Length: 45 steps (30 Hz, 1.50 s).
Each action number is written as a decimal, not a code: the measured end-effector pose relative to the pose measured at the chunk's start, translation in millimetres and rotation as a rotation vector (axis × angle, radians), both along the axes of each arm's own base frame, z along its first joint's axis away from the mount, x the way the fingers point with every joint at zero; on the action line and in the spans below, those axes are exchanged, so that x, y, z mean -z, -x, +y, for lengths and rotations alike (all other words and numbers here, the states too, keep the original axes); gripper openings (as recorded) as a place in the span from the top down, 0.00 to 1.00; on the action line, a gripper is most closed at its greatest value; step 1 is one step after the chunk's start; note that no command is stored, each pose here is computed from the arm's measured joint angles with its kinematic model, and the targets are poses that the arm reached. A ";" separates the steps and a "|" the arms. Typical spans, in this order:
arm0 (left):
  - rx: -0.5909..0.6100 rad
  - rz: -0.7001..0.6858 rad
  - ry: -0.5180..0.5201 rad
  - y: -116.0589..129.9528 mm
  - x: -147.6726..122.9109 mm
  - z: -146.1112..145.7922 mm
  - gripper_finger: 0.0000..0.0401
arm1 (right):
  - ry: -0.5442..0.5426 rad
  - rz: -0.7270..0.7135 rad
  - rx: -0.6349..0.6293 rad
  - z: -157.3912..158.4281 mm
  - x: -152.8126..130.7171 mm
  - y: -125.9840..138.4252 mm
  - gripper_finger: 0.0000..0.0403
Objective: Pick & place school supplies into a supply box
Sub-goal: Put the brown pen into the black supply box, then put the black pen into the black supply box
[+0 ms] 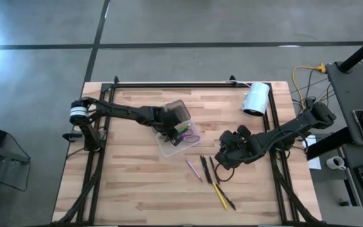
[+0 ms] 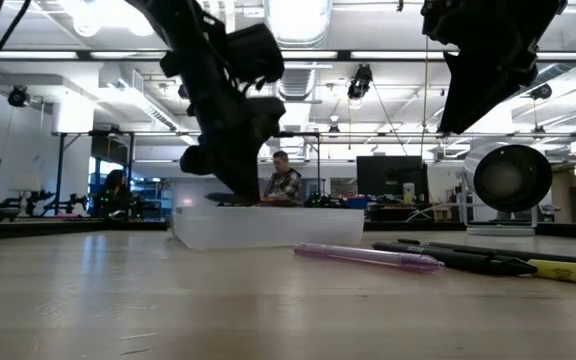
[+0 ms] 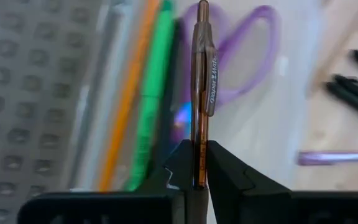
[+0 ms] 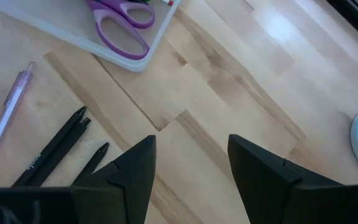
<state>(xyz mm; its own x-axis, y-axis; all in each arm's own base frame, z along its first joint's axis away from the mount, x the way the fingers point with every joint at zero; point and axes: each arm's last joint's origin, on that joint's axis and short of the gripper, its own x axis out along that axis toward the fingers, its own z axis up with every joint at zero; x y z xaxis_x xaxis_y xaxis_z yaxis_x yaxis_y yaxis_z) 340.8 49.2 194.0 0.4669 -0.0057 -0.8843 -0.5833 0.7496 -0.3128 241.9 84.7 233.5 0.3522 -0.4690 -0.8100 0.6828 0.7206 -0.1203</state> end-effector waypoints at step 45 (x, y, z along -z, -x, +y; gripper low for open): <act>0.392 -0.393 -0.241 113.2 -83.9 -85.0 0.69 | -0.522 0.127 0.341 38.5 76.5 -62.5 0.53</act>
